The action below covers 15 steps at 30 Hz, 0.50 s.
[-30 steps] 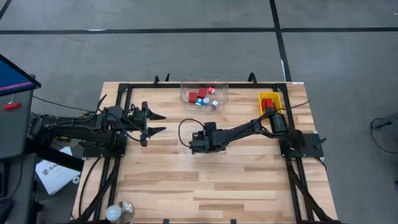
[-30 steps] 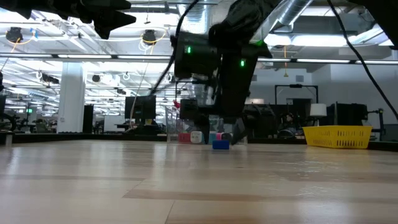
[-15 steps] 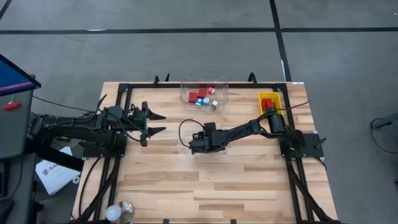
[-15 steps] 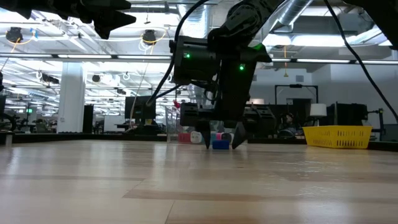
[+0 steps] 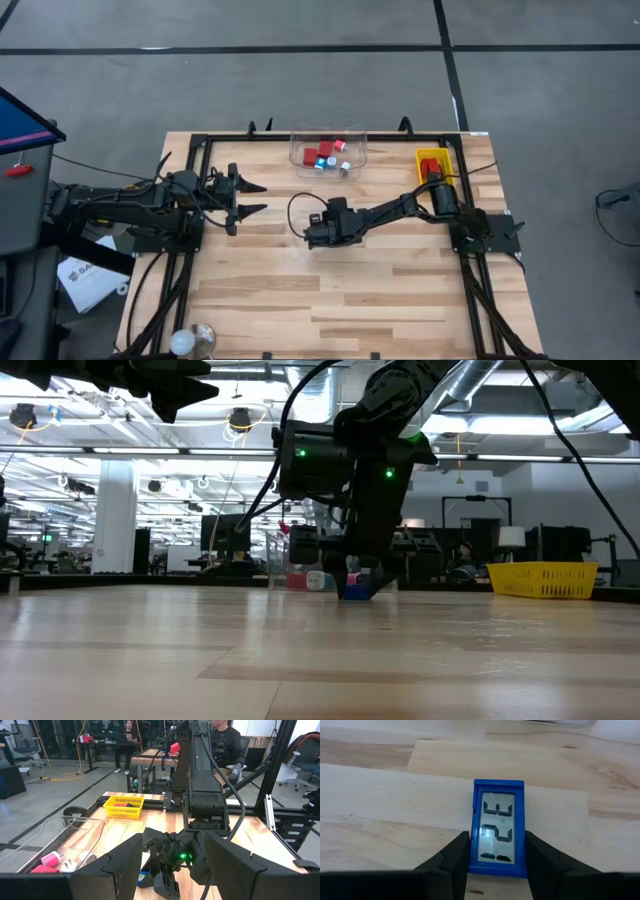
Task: Pick & Place Office items
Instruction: Put the blue digital clock into the yellow bin
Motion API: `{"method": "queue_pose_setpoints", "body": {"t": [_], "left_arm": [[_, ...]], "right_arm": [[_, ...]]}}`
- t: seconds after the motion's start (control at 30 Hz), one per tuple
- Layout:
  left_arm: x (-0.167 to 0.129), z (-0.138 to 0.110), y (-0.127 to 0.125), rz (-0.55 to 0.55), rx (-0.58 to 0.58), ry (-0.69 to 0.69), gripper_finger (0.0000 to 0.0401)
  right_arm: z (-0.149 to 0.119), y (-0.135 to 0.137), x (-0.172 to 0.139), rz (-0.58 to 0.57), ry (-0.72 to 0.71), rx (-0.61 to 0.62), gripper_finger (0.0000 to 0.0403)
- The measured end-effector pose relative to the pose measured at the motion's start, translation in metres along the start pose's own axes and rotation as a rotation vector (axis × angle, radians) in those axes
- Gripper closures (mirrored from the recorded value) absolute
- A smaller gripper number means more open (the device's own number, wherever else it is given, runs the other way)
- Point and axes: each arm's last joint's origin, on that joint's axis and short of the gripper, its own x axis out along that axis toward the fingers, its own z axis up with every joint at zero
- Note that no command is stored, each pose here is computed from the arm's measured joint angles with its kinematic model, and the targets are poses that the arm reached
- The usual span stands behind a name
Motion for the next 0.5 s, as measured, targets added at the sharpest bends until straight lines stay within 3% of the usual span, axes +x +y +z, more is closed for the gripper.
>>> {"method": "queue_pose_setpoints", "body": {"t": [0.23,0.5], "left_arm": [[0.0,0.0,0.0,0.0,0.0,0.0,0.0192],[0.0,0.0,0.0,0.0,0.0,0.002,0.0192]], "right_arm": [[0.018,-0.02,-0.021,-0.12,-0.052,-0.013,0.026],[0.048,-0.067,-0.056,-0.423,-0.158,-0.066,0.0254]]}}
